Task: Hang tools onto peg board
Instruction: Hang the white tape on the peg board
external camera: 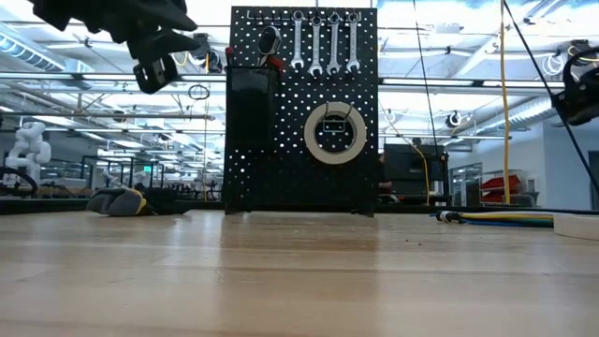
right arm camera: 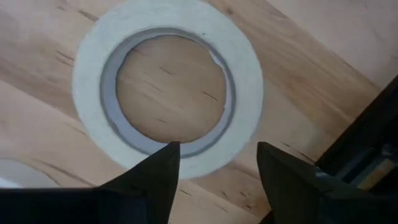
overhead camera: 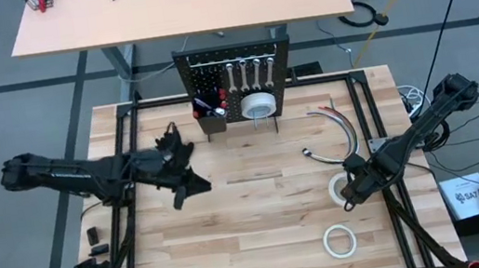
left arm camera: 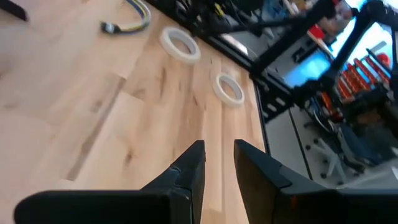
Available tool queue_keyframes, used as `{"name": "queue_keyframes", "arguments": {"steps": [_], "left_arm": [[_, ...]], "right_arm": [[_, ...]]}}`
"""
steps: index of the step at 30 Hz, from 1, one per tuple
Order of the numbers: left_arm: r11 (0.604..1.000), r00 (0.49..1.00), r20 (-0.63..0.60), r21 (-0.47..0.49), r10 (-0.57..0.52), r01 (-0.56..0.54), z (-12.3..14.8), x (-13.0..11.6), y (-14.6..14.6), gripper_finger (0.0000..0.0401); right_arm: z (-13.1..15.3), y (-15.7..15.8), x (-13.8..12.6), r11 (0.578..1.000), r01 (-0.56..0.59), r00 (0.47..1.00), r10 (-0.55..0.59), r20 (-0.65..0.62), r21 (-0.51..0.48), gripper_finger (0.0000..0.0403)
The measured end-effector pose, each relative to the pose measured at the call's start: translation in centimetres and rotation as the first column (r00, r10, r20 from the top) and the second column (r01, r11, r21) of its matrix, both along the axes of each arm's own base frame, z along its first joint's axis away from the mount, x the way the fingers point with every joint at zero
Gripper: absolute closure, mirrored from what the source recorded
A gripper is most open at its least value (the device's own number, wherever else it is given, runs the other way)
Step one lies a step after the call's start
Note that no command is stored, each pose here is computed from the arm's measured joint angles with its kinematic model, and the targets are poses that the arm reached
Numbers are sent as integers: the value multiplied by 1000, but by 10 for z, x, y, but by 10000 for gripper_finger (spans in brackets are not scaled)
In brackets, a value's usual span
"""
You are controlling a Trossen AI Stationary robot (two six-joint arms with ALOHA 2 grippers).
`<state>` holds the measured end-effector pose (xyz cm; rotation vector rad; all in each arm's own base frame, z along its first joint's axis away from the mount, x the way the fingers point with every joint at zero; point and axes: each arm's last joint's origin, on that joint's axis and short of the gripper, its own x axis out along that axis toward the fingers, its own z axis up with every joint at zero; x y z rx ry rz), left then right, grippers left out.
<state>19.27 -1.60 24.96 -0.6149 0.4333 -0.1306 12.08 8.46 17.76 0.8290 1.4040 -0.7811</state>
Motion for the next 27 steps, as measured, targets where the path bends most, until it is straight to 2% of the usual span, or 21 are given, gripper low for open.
{"name": "queue_keyframes", "arguments": {"steps": [7, 11, 14, 16, 27], "left_arm": [[999, 999, -3, 17, -43, 43, -10, 16, -17, 314], [998, 998, -5, 25, -56, 56, -17, 25, -25, 314], [997, 997, -25, 29, -71, 72, -23, 29, -30, 314], [996, 996, -45, 30, -77, 78, -27, 31, -32, 314], [995, 995, -40, 34, -95, 96, -31, 36, -38, 314]], "right_arm": [[-2, 0, 0, 999, 43, 999, -43, 8, -2, 199], [-3, 0, 1, 987, 160, 987, -160, 4, 2, 199], [-3, 3, 1, 959, 281, 960, -281, -1, 24, 199], [-3, 5, 2, 946, 323, 946, -324, 18, 32, 199], [-26, 16, 7, 916, 390, 915, -397, -73, -96, 200]]}}
